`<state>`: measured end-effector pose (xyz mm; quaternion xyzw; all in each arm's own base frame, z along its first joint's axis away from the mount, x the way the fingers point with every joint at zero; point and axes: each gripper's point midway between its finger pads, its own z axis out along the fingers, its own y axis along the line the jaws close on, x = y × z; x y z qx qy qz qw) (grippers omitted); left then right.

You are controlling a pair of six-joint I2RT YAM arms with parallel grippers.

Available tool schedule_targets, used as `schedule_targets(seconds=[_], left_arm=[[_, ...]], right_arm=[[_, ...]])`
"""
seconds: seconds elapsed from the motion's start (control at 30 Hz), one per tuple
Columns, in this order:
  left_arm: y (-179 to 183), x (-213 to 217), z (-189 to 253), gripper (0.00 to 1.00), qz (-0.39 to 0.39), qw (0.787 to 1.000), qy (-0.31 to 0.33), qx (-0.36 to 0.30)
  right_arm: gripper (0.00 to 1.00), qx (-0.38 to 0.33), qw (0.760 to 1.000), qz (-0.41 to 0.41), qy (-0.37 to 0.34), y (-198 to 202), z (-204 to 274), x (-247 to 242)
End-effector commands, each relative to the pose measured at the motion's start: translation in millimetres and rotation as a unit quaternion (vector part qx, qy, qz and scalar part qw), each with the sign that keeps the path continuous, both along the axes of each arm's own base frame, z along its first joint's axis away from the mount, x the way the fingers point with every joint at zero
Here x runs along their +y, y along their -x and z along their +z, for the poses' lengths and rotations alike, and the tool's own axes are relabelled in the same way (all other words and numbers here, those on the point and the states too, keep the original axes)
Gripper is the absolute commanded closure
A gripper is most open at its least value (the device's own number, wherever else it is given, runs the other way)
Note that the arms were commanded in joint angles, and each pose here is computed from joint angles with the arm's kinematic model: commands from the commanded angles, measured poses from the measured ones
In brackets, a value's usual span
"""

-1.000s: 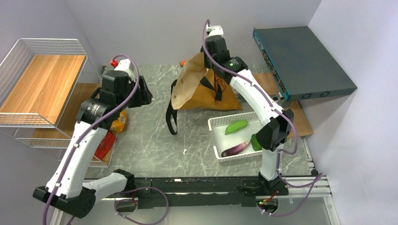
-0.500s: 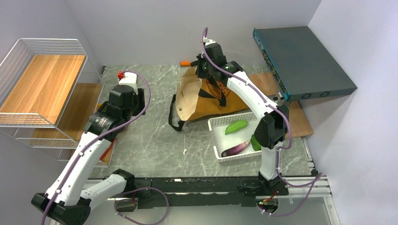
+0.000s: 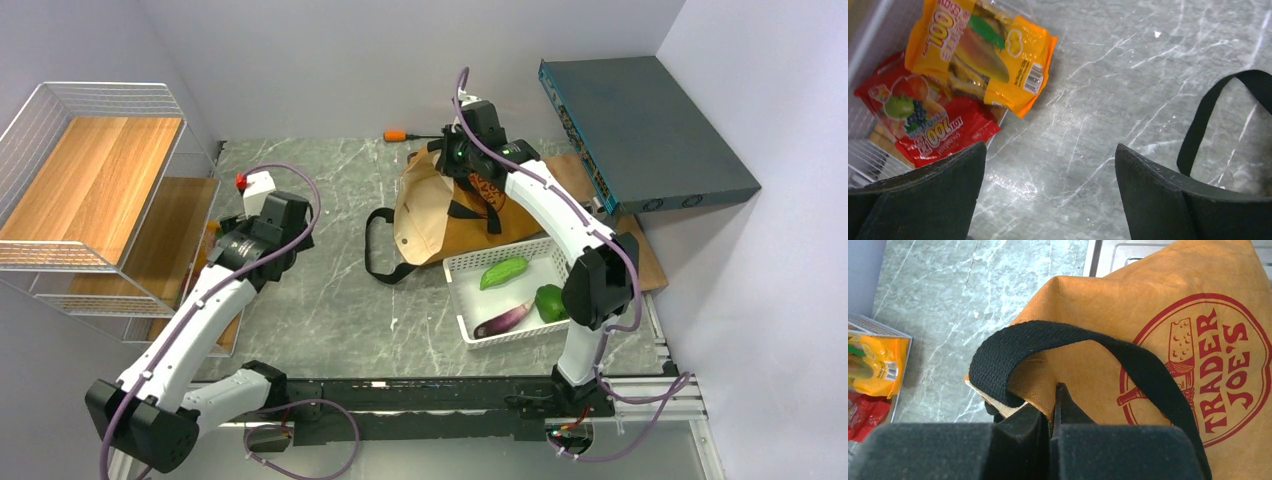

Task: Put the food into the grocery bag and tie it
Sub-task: Adjust the grocery bag at the center of the board.

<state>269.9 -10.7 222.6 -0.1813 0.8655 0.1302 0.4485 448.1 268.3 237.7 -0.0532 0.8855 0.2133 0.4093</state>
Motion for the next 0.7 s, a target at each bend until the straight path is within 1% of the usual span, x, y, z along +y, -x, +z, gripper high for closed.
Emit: schedule_targets(seconds=[0.0,0.1,0.17,0.23,0.3,0.37,0.43,0.5,0.53,0.57,0.67], left_arm=[[2,8,-13,0.01,0.1,0.994,0.041,-0.026],[-2,8,-22,0.01,0.118,0.991,0.053,-0.031],[-6,9,-30,0.04,0.108,0.993,0.04,-0.025],[-15,9,-35,0.07,0.072,0.997,0.001,-0.003],[-20,14,-42,0.06,0.05,0.996,-0.058,0.046],[-21,23,-51,0.05,0.039,0.985,-0.13,0.11],[-22,35,-61,0.03,0.035,0.962,-0.206,0.174],[-23,45,-71,0.02,0.03,0.935,-0.272,0.224],[-25,47,-73,0.02,0.015,0.926,-0.293,0.237],[-29,47,-76,0.02,0.002,0.922,-0.305,0.239],[-38,45,-86,0.03,-0.044,0.919,-0.311,0.24]], right_arm=[[1.0,-0.047,0.998,0.008,-0.027,10,43,-4],[1.0,-0.048,0.998,0.006,-0.027,14,44,-10],[1.0,-0.048,0.998,0.007,-0.028,18,44,-13],[1.0,-0.05,0.998,0.004,-0.029,22,46,-18],[1.0,-0.053,0.998,0.003,-0.03,25,49,-21],[1.0,-0.053,0.998,0.002,-0.029,28,49,-25],[1.0,-0.054,0.998,0.002,-0.03,32,49,-27],[1.0,-0.056,0.998,0.001,-0.031,36,49,-30],[1.0,-0.056,0.998,0.001,-0.03,37,49,-31],[1.0,-0.058,0.998,0.001,-0.029,39,49,-33],[1.0,-0.063,0.998,-0.004,-0.023,42,50,-39]])
